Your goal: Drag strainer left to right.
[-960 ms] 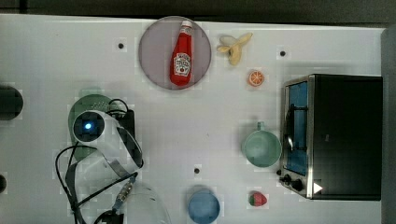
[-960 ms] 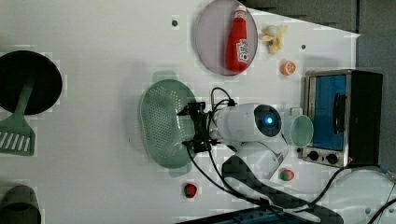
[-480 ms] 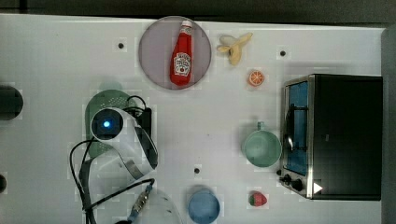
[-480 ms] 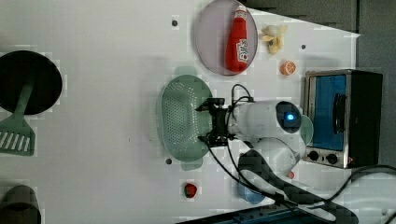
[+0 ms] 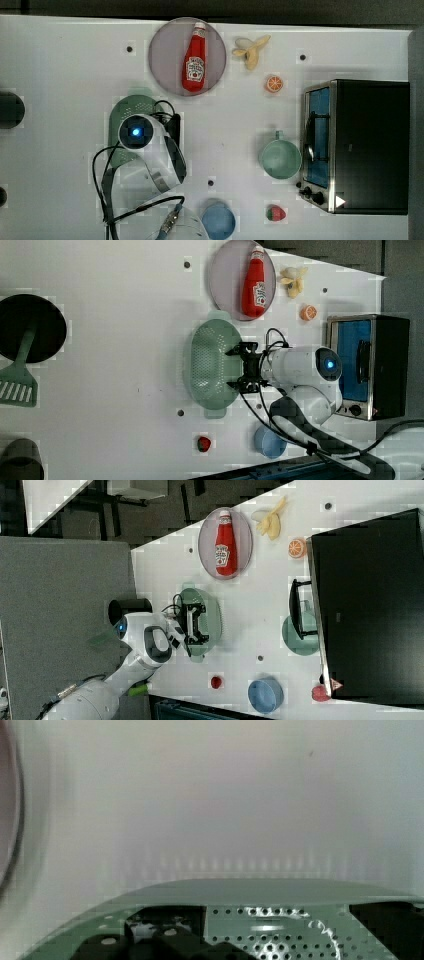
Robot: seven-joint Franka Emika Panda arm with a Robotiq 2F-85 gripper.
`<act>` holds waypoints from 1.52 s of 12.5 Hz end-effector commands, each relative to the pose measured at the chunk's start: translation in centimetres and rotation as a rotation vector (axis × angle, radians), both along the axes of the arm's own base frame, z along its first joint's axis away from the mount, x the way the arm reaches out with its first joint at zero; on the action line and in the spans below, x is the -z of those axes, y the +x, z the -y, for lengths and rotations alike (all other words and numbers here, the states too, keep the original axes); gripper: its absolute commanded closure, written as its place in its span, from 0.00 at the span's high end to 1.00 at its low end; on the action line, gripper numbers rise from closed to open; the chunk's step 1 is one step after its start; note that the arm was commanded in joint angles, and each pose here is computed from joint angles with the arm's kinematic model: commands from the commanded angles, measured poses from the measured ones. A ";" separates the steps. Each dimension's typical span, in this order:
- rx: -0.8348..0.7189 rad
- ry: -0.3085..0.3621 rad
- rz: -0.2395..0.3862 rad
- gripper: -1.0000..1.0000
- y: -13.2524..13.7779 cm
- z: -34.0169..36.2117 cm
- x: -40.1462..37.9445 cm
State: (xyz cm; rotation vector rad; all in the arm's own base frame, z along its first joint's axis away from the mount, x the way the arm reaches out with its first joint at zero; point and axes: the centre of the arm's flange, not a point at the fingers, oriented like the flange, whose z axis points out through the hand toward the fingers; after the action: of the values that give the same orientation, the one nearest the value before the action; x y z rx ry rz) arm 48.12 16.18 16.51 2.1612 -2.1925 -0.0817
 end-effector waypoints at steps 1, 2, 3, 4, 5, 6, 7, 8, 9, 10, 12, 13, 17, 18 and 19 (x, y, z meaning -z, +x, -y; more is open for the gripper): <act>-0.050 -0.004 0.008 1.00 0.8 3.9 -0.3; -0.049 -0.011 0.010 1.00 0.9 5.0 -0.3; -0.047 -0.017 0.012 1.00 1.1 6.0 -0.5; -0.037 -0.024 0.013 1.00 1.3 7.1 -0.5; -0.025 -0.030 0.013 1.00 1.4 8.0 -0.4; -0.026 -0.034 0.013 1.00 1.5 8.8 -0.4; -0.030 -0.039 0.012 1.00 1.6 9.7 -0.4; -0.029 -0.044 0.012 1.00 1.7 10.5 -0.3; -0.030 -0.049 0.011 1.00 1.8 11.4 -0.3; -0.035 -0.054 0.012 1.00 1.9 12.3 -0.4; -0.047 -0.063 0.009 1.00 2.0 14.2 -0.3; -0.052 -0.068 0.009 1.00 2.1 15.2 -0.4; -0.060 -0.090 0.009 1.00 2.1 19.5 -0.4; -0.059 -0.094 0.012 1.00 2.1 20.3 -0.5; -0.052 -0.099 0.013 1.00 2.1 21.1 -0.5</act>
State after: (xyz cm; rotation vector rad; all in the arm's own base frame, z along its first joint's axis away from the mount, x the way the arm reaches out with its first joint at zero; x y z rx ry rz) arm 49.22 -3.99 15.32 2.1001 -2.1310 0.0018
